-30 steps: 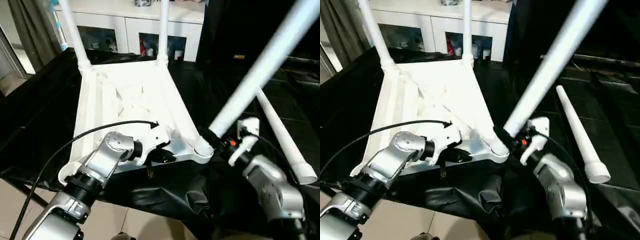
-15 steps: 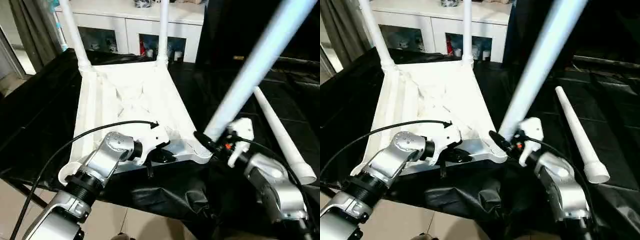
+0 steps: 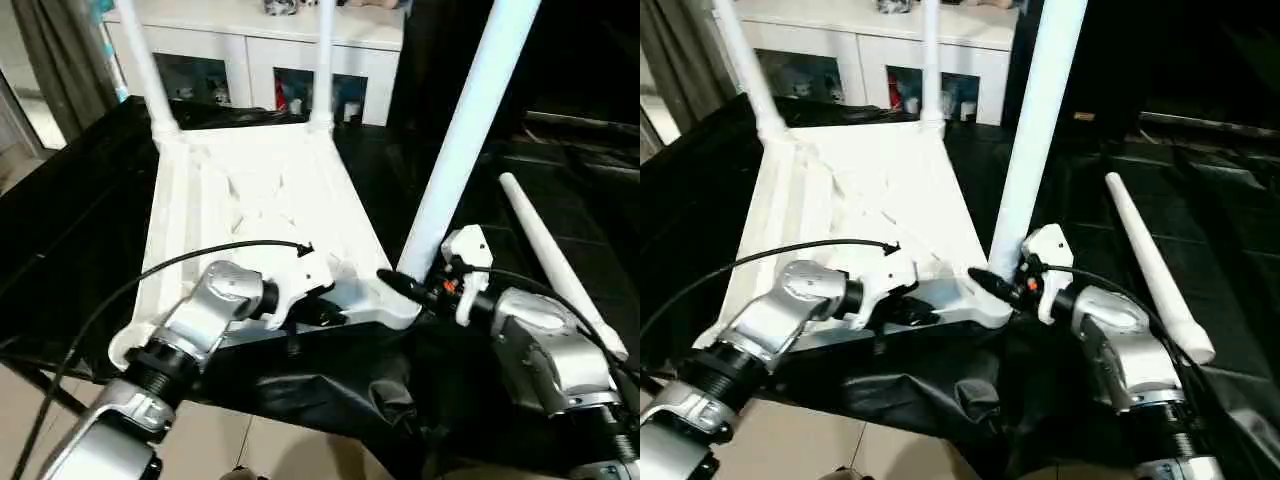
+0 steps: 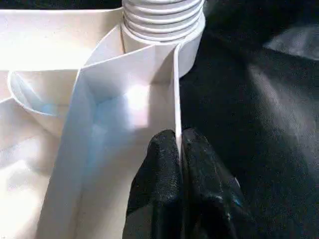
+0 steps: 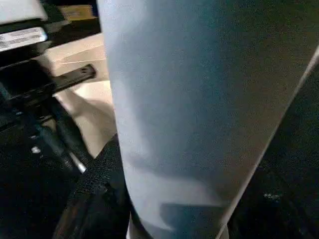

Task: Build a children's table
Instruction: Insert table leg to table base

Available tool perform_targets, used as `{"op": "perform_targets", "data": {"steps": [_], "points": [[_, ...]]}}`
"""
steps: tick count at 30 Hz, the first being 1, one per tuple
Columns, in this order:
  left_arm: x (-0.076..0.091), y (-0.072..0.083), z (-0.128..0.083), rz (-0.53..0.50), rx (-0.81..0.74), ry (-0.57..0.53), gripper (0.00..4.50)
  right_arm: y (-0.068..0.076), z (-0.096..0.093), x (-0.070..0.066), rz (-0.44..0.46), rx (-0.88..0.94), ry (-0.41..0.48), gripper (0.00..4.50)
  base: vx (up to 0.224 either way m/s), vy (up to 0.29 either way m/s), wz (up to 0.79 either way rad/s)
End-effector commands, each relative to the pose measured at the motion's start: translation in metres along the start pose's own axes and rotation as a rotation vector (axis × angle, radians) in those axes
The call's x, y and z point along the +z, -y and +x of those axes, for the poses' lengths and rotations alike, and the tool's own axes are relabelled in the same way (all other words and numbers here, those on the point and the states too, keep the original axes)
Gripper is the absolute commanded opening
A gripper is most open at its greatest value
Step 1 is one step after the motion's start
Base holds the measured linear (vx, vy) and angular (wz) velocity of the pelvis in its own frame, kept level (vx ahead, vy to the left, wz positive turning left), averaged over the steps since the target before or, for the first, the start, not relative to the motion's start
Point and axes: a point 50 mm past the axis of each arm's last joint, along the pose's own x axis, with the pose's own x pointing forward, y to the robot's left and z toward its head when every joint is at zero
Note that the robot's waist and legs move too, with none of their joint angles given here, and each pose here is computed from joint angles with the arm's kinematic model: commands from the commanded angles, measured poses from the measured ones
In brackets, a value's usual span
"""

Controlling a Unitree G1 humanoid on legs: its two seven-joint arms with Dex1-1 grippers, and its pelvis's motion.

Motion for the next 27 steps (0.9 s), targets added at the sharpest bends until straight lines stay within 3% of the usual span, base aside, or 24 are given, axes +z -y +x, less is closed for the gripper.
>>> {"op": "perform_targets", "data": {"steps": [1,19,23,27], "points": [[0.024,-0.002,-0.006,0.095,-0.048,0.079,0.0,-0.008,-0.007,-0.041,0.124,0.027,-0.155,1.92,0.0,0.0,0.0],[0.021,0.001,-0.012,0.1,-0.12,0.062,0.0,-0.008,-0.01,-0.045,0.105,0.087,-0.176,1.92,0.0,0.0,0.0],[0.02,-0.004,-0.011,0.087,-0.067,0.051,0.0,-0.004,-0.007,-0.044,0.121,0.039,-0.158,1.92,0.0,0.0,0.0],[0.02,-0.02,-0.008,0.023,0.108,0.046,0.0,0.01,-0.002,-0.04,0.182,-0.134,-0.106,1.92,0.0,0.0,0.0]]}}
